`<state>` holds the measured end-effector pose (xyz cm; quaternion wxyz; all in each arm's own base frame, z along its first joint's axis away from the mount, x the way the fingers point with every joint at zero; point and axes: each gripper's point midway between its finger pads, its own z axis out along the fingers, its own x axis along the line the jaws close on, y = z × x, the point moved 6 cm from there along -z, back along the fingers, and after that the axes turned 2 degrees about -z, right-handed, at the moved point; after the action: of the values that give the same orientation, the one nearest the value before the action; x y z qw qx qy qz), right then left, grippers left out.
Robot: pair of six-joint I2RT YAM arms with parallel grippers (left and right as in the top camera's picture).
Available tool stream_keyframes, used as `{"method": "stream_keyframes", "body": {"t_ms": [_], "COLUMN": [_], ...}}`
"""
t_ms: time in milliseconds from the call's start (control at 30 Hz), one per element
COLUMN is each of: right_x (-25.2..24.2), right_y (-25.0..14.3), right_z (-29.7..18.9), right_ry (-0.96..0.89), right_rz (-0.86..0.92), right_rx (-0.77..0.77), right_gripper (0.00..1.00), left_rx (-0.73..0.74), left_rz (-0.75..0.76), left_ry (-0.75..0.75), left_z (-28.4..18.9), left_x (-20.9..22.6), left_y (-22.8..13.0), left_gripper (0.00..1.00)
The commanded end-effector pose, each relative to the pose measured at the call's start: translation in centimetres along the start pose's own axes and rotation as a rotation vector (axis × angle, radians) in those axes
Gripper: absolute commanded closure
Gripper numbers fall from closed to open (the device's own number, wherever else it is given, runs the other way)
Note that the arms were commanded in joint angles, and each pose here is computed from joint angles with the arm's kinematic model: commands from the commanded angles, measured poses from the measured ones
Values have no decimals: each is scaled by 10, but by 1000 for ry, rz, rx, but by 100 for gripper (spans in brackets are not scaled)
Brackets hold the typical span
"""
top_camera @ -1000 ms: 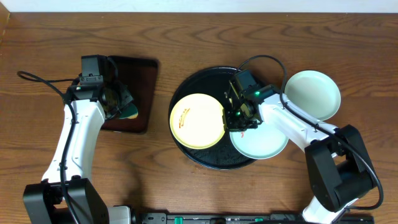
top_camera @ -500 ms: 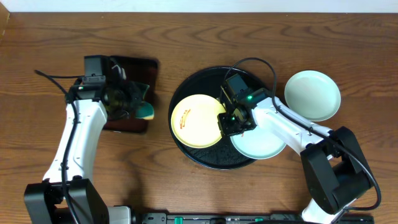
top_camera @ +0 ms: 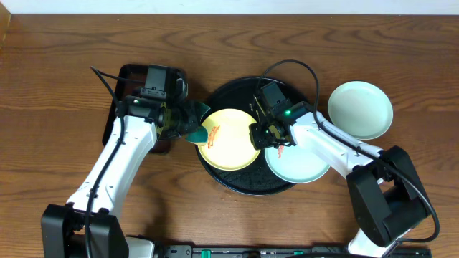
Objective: Clean dirty plates on tray and stack at the side
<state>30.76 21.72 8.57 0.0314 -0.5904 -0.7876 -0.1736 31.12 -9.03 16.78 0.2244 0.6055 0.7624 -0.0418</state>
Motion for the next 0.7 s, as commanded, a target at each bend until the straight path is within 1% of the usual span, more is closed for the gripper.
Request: {"method": "stream_keyframes", "body": {"t_ms": [0, 200, 300, 367, 433, 667], "right_x": [-1, -12, -12, -11, -15, -20], "right_y": [9, 8, 6, 5, 6, -2], "right_z": [-1, -2, -1, -1, 2, 24], "right_ry": [-18, -100, -102, -101, -147, -159], "right_rz": [25, 98, 102, 103, 135, 147], "right_rx": [-36, -43, -34, -35, -45, 11], "right_gripper": [62, 59, 60, 62, 66, 65], "left_rx": [-11, -6, -9, -9, -8, -6], "left_rz": [-4, -5, -4, -4, -5, -5], "left_ry": [30, 33, 31, 31, 32, 33], "left_z": [1, 1, 1, 1, 1, 1], "left_x": [3, 4, 4, 4, 4, 4], "left_y": [0, -1, -1, -1, -1, -1], "left_gripper": [93, 92, 93, 93, 92, 92]}}
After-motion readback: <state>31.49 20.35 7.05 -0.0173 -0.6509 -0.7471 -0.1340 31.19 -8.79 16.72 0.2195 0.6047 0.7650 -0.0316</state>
